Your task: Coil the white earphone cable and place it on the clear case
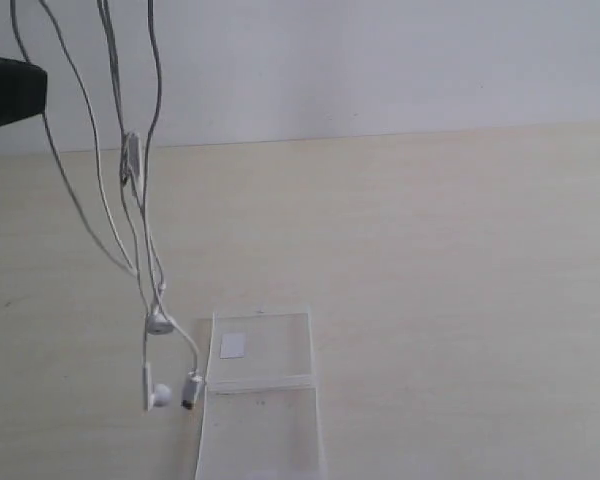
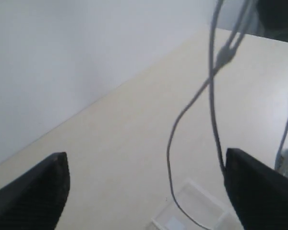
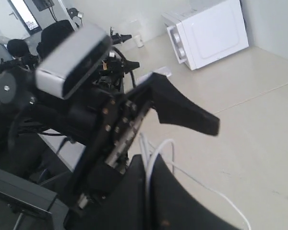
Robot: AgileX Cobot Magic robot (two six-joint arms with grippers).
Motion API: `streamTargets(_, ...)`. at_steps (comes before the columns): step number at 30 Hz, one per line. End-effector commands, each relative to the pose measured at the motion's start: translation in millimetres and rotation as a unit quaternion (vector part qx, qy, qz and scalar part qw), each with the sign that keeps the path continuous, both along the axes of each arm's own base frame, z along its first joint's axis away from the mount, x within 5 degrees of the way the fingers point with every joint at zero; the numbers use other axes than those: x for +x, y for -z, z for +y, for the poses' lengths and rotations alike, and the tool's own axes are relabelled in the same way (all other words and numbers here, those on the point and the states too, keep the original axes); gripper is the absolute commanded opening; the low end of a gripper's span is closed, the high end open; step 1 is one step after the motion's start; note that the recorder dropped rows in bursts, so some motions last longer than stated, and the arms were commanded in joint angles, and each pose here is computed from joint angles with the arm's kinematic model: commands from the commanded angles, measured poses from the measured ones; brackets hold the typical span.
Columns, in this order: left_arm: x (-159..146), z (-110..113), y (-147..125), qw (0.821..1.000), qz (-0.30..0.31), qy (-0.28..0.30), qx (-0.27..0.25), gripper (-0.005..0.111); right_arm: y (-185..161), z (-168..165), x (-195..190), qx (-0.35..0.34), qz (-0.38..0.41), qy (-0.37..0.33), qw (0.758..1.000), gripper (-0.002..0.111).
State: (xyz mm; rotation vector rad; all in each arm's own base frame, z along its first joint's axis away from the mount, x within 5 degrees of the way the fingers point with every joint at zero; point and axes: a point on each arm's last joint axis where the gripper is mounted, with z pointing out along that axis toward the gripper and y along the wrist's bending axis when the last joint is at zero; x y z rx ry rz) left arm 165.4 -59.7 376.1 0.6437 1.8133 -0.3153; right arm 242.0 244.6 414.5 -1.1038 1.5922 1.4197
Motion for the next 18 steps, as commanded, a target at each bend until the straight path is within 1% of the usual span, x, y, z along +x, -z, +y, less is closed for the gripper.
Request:
streamTargets(1,9.1,-5.8,5.9,0.999,0.026,0.016,-0.032,0.084,-17.5,-6.1,-11.0,0.025,-0.019,-0.004,1.0,0.0)
streamTargets(5,14.4,-14.9,5.8,0.996,0.019,0.061,-0.06,0.084,-18.4,-6.5,-11.6,0.026,-0.019,-0.004,0.999,0.0)
streamTargets(10,22.8,-20.5,7.6,0.994,0.001,0.092,-0.063,0.084,-18.2,-6.5,-11.6,0.025,-0.024,-0.004,0.999,0.0)
streamTargets(14,24.8,-26.3,14.1,0.989,0.023,0.13,-0.064,0.084,-15.9,-6.3,-10.9,0.016,-0.039,-0.005,0.999,0.0)
streamTargets(18,26.4,-28.1,16.6,0.987,0.034,0.139,-0.069,0.084,-12.5,-4.6,-8.2,0.013,-0.036,-0.006,0.999,0.0)
